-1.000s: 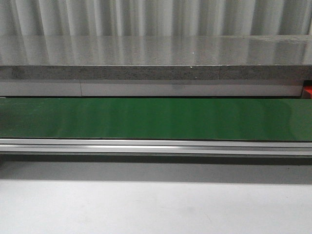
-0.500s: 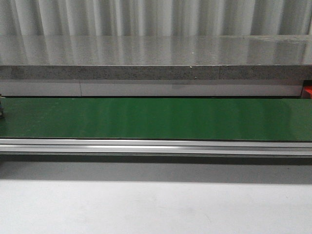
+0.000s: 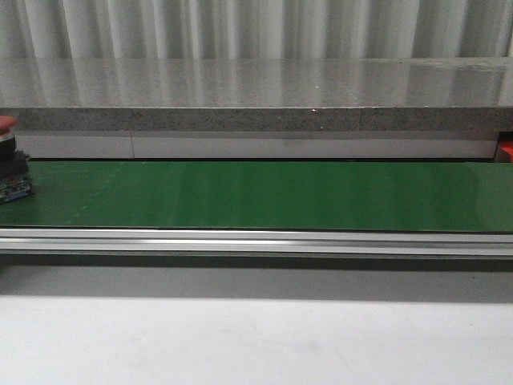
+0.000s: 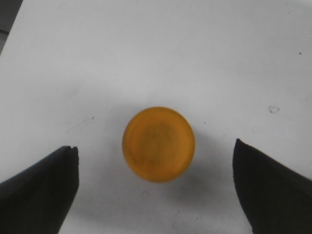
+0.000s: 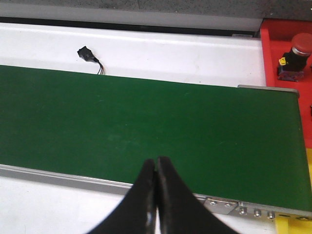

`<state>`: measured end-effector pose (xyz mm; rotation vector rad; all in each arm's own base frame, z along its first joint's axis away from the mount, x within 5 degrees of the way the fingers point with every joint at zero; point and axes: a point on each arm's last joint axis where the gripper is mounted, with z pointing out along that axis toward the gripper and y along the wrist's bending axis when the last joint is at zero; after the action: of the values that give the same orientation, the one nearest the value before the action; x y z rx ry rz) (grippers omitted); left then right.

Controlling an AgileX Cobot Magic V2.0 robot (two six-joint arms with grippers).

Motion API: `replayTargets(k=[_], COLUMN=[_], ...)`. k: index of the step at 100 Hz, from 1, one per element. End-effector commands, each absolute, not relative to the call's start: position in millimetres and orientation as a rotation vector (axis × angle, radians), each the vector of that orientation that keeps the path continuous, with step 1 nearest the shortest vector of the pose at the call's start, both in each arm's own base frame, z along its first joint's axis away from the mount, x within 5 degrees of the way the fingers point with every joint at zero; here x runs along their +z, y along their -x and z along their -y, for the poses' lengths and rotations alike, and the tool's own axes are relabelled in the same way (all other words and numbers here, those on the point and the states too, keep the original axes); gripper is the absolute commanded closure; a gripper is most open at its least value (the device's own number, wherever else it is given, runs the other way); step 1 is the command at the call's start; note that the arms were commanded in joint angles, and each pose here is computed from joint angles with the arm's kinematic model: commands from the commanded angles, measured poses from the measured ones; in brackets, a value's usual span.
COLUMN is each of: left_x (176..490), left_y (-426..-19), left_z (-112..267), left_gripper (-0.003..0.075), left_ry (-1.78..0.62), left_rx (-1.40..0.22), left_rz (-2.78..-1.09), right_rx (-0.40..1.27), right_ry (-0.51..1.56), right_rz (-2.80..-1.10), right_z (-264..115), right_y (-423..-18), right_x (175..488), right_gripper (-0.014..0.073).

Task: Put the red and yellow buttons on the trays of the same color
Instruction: 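Move the left gripper over a yellow button on the panel and grasp it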

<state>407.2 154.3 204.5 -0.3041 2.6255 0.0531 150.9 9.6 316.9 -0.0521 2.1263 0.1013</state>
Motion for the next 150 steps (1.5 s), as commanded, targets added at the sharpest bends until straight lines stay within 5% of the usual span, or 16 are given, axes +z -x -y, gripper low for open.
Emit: replayTargets(k=[1, 15, 22, 43, 73, 100, 117, 150], left_x=[231, 222, 220, 229, 308, 365, 361, 301], left_y=[-417, -426, -427, -425, -394, -350, -329, -318], left_z=[-159, -162, -163, -162, -144, -87, -58, -39], left_gripper=[0.0114, 0.0134, 0.022, 0.0742, 0.0741, 0.0741, 0.0741, 0.0741], left_ry=[0.302, 0.305, 0.305, 0.3, 0.316, 0.163, 0.092, 0.022], left_rx=[0.086, 0.08, 0.079, 0.088, 0.018, -0.038, -0.059, -0.024], left_rz=[-2.508, -2.517, -2.52, -2.501, -2.395, -2.377, -2.366, -2.45], right_rx=[0.099, 0.099, 0.099, 0.099, 0.099, 0.099, 0.099, 0.099], right_ry=[0.045, 0.045, 0.045, 0.045, 0.045, 0.045, 0.045, 0.045], right_rz=[-2.032, -2.032, -2.032, -2.032, -2.032, -2.032, -2.032, -2.032], right_z=[-9, -9, -9, -9, -9, -9, -9, -9], right_y=[-153, -153, -153, -153, -153, -153, -153, -153], right_x=[331, 331, 331, 331, 331, 331, 331, 331], right_gripper=[0.0663, 0.0663, 0.0663, 0.0663, 0.0663, 0.0663, 0.0663, 0.0663])
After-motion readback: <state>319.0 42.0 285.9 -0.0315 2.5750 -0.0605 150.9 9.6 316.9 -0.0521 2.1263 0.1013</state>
